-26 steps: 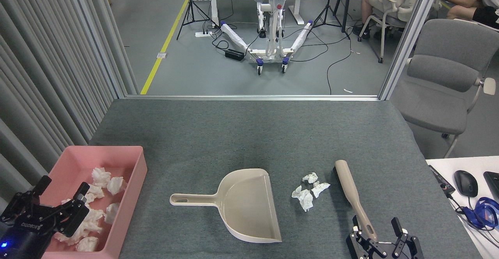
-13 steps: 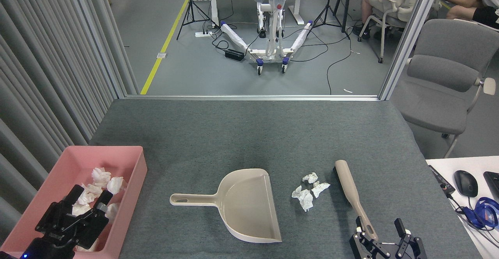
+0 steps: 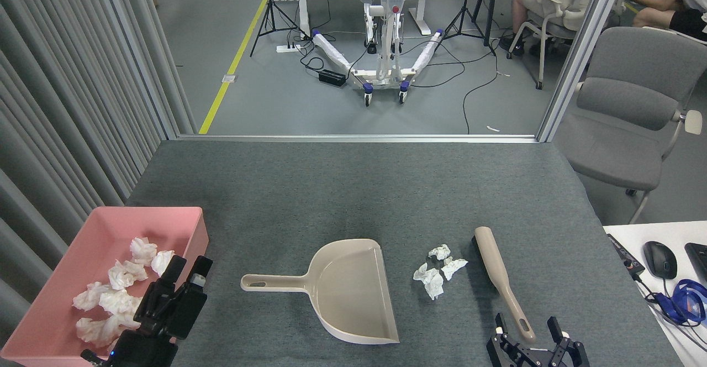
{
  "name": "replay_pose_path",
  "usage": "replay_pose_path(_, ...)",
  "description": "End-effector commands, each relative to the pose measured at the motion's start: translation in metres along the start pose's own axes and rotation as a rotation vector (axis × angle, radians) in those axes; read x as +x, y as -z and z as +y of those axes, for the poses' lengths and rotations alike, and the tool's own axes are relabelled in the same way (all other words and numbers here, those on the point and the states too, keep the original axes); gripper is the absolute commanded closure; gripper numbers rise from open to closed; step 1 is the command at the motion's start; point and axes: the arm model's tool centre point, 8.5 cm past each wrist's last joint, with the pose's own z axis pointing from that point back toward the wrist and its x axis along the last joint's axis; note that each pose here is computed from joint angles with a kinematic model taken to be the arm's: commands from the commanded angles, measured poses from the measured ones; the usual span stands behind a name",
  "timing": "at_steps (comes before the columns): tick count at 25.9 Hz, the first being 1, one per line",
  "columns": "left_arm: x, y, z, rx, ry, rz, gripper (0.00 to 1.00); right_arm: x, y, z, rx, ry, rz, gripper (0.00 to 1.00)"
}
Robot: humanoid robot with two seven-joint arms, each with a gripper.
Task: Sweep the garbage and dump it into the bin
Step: 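Move the left gripper out of the pink bin toward the dustpan handle, then grasp the beige dustpan handle with the left gripper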
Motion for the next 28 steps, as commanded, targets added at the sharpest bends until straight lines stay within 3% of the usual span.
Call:
replay_pose_path(1,0.004,-0.001,-0.021,-0.015,-0.132,0.043,0.01,0.004,0.004,0.006,0.015,0.014,-0.006,0.02)
replay_pose_path(3,0.01,-0.005,-0.035,-0.027,-0.233,0.056,0.01,0.005,0.004,0.009,0.025,0.016,-0.007,0.02)
replay_pose_path(9,0.033,0.006,-0.072,0.017,-0.373,0.139,0.01,0.011,0.007,0.013,0.036,0.021,-0.018,0.02)
replay_pose_path(13,0.029,0.007,-0.094,-0.047,-0.325,0.192,0.01,0.014,0.007,0.017,0.046,0.028,-0.013,0.02)
replay_pose_path(17,0.009,-0.002,-0.124,-0.091,-0.347,0.252,0.01,0.012,0.006,0.023,0.062,0.025,-0.008,0.02)
replay_pose_path(28,0.0,0.025,-0.138,-0.011,-0.379,0.268,0.01,0.005,0.01,0.021,0.058,0.027,0.003,0.04)
